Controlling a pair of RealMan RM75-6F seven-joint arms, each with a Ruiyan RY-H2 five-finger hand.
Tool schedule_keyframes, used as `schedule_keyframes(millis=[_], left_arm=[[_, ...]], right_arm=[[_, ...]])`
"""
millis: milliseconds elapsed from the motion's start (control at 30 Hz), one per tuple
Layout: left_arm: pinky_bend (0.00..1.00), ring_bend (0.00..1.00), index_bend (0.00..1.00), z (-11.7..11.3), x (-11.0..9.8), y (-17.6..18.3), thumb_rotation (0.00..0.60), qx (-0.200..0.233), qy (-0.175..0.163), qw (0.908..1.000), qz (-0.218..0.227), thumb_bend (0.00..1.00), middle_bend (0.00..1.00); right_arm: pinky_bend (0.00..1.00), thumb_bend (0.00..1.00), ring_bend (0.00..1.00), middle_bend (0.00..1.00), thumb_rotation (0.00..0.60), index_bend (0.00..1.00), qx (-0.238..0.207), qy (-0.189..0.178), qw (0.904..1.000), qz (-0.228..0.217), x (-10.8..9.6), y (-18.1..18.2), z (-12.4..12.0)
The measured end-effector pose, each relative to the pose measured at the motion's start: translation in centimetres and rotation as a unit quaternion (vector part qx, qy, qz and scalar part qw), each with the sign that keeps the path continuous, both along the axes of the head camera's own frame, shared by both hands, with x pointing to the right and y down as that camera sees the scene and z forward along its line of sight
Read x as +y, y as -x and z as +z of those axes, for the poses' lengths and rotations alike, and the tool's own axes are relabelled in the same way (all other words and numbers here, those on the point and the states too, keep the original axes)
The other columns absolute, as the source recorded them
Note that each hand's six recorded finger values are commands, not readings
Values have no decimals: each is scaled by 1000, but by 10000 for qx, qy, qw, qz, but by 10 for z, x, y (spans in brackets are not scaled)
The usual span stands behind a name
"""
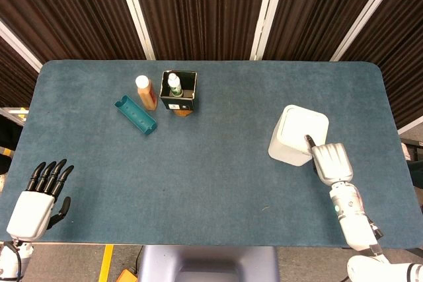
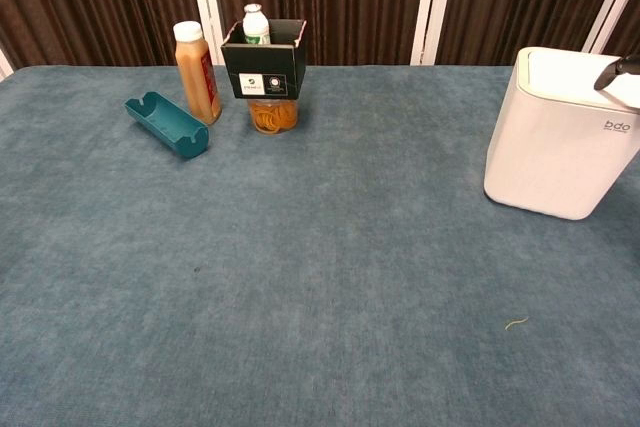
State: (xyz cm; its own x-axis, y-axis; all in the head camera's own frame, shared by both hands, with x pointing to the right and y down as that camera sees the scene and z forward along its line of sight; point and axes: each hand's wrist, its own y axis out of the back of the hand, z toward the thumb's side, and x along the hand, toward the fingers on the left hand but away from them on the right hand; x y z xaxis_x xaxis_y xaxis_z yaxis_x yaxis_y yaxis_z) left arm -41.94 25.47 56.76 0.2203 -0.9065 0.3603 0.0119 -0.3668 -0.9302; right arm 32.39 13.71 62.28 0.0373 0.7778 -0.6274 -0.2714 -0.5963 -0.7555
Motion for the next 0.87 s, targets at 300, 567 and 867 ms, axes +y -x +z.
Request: schedule_keyframes(millis=[300,567,867], left_arm=[[0,0,0,-2,1,-2,600,23,-67,10000,43,512,0],[0,0,0,-3,5,-6,600,44,-59,9999,121,508,0],[0,0,0,-6,6,-7,600,115,-94,9998,155,477,0]], right_arm=[[581,687,459,522,600,1,-558,-926,9940,-186,2,5,-36],[0,374,0,0,600,0,-874,-1192,9881,-417,91,-31,-69],[0,340,0,0,600,0,-983,-1168,9868,-533,131,-50,-72]])
